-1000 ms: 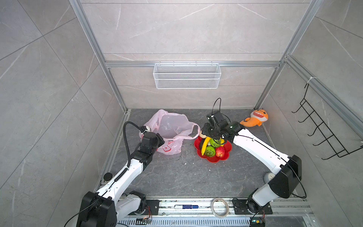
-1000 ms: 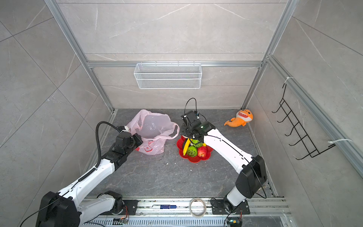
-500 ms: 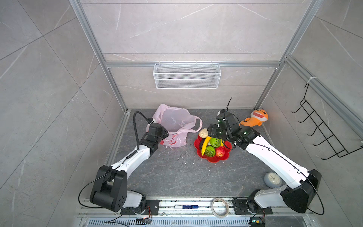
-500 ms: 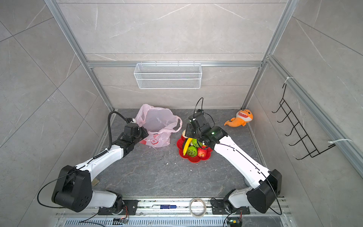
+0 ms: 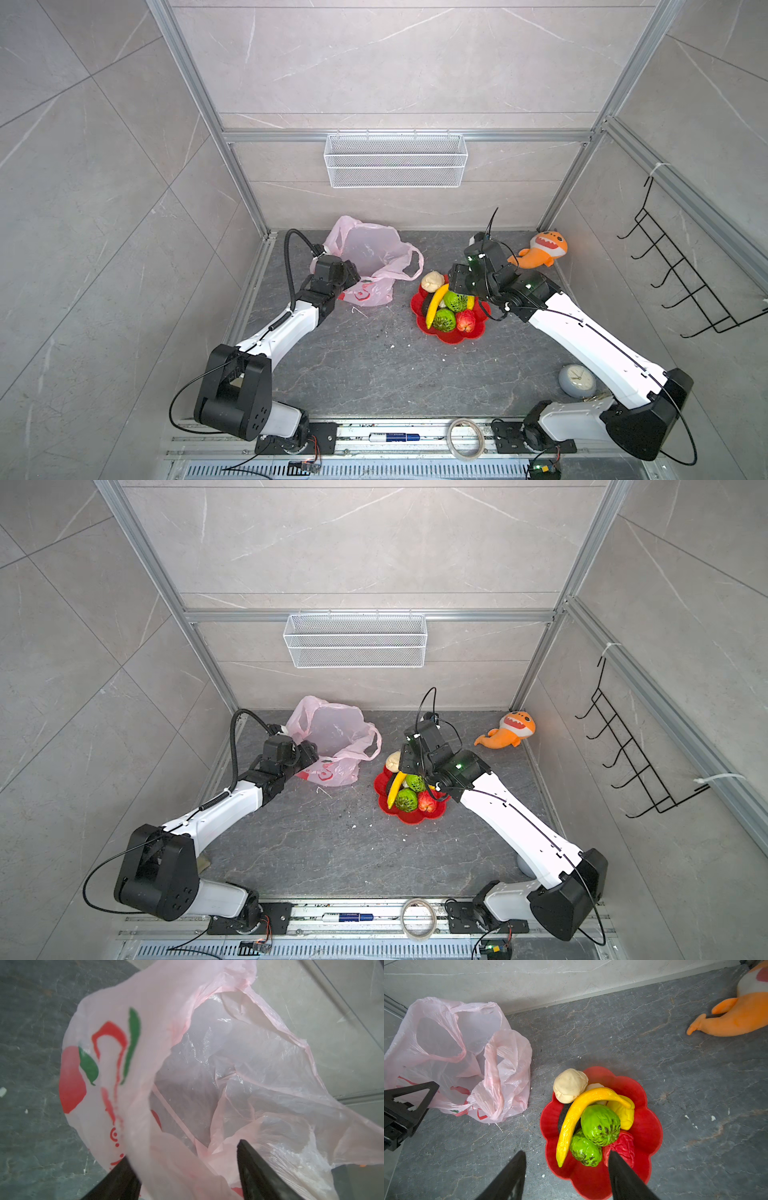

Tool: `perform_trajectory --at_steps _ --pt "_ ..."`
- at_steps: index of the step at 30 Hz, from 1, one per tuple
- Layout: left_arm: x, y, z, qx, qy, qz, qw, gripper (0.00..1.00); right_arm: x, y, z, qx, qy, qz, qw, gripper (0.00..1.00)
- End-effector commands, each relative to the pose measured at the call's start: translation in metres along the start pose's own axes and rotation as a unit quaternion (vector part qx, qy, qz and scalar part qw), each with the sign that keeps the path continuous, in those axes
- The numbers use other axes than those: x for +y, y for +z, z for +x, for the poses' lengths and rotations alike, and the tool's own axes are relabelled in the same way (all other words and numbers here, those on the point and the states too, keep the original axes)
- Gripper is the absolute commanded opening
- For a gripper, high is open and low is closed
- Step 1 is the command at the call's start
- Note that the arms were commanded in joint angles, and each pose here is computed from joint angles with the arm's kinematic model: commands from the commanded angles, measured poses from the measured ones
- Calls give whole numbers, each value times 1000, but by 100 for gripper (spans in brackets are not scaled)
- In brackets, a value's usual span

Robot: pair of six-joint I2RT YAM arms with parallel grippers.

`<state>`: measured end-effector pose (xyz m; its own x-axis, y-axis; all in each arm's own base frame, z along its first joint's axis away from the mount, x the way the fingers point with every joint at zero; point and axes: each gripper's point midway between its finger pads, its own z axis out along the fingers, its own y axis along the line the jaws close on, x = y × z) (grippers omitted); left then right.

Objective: Take fruits out of the plastic bag
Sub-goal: Move the plastic bag to the top-left of the table.

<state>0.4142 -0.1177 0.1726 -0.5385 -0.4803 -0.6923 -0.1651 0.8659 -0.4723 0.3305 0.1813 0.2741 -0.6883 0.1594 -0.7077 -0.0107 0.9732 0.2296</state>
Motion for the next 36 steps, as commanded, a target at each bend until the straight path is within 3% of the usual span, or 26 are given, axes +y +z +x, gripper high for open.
perform_trajectory --at_steps 1,4,17,21,29,36 --pt "-5 -21 -25 -34 7 -4 999 89 -9 -4 -2 -7 -14 13 1000 67" --pt "-5 -35 -34 -49 17 -5 999 99 -9 -2 -2 -6 -13 13 1000 69" --pt "-17 -125 -83 -124 48 11 991 100 -5 -6 -15 -38 -26 -12 999 84" --pt "-7 -165 -97 -158 61 -10 985 100 -11 -14 -22 -69 -31 -10 997 99" --pt "55 -235 -98 -217 60 -118 967 100 -52 -31 -20 -123 -39 53 990 99" --pt "105 -228 -79 -251 88 -219 939 100 -92 -44 -9 -172 -53 117 977 99"
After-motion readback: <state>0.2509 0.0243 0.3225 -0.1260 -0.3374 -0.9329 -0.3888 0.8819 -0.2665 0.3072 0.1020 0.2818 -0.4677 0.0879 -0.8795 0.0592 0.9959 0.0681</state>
